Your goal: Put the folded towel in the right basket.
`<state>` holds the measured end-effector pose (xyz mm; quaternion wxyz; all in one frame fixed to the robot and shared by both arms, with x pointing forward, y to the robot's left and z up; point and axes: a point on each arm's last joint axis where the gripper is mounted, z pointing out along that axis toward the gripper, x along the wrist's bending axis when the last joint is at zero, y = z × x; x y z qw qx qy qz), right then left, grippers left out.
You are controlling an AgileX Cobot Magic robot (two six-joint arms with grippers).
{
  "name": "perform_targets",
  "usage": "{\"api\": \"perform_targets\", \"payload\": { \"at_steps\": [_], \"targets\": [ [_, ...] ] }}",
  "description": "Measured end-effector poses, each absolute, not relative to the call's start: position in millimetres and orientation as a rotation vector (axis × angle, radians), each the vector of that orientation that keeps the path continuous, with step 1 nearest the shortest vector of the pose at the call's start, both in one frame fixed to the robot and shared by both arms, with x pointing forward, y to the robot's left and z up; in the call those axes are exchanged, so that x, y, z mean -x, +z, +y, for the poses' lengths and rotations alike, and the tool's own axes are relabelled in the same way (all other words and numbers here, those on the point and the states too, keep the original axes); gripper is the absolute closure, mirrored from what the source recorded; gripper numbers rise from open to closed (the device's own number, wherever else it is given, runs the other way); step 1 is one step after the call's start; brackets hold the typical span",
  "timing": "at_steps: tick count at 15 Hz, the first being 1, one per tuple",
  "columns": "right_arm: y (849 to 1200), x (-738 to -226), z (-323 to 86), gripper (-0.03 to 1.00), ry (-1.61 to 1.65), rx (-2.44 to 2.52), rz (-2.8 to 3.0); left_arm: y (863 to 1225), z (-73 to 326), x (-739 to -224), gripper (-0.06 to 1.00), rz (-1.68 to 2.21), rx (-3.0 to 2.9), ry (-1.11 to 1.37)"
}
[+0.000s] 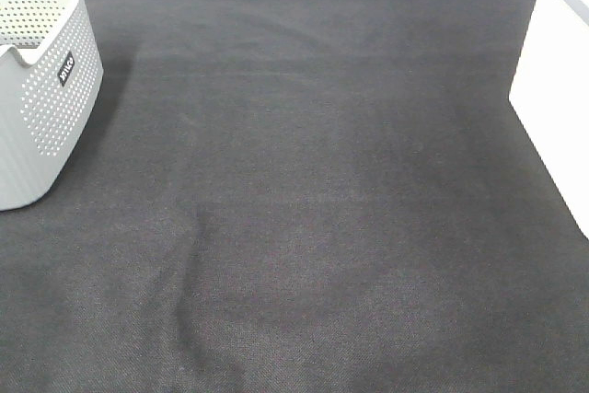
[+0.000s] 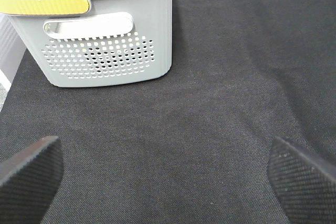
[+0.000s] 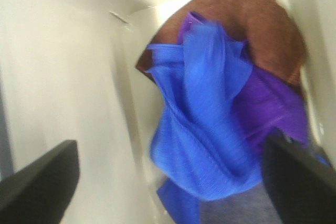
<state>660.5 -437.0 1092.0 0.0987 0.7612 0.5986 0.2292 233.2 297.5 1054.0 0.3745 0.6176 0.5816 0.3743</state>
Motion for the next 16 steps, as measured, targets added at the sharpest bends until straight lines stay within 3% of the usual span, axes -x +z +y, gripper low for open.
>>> {"api": "perform_targets", "payload": {
  "at_steps": [4,8,10,12,16],
  "targets": [
    [1102,-665,-405,0.01,0.690,-2.178,1.840,1054,298,-233,-0.04,1.489,-1.581,0.958],
    [1143,-653,-301,0.01,0.657,-1.943,1.977,1054,298,-233,-0.04,1.489,-1.581,0.959],
    [1156,-628,-289,0.01,0.658,-1.925,1.982,1054,298,-233,-0.04,1.489,-1.581,0.959],
    [1156,-584,-288,0.01,0.616,-1.951,1.999,1054,298,-233,-0.04,1.490,-1.582,0.961],
    [1146,-418,-290,0.01,0.663,-1.912,1.949,1054,298,-233,-0.04,1.492,-1.584,0.969]
  ]
}}
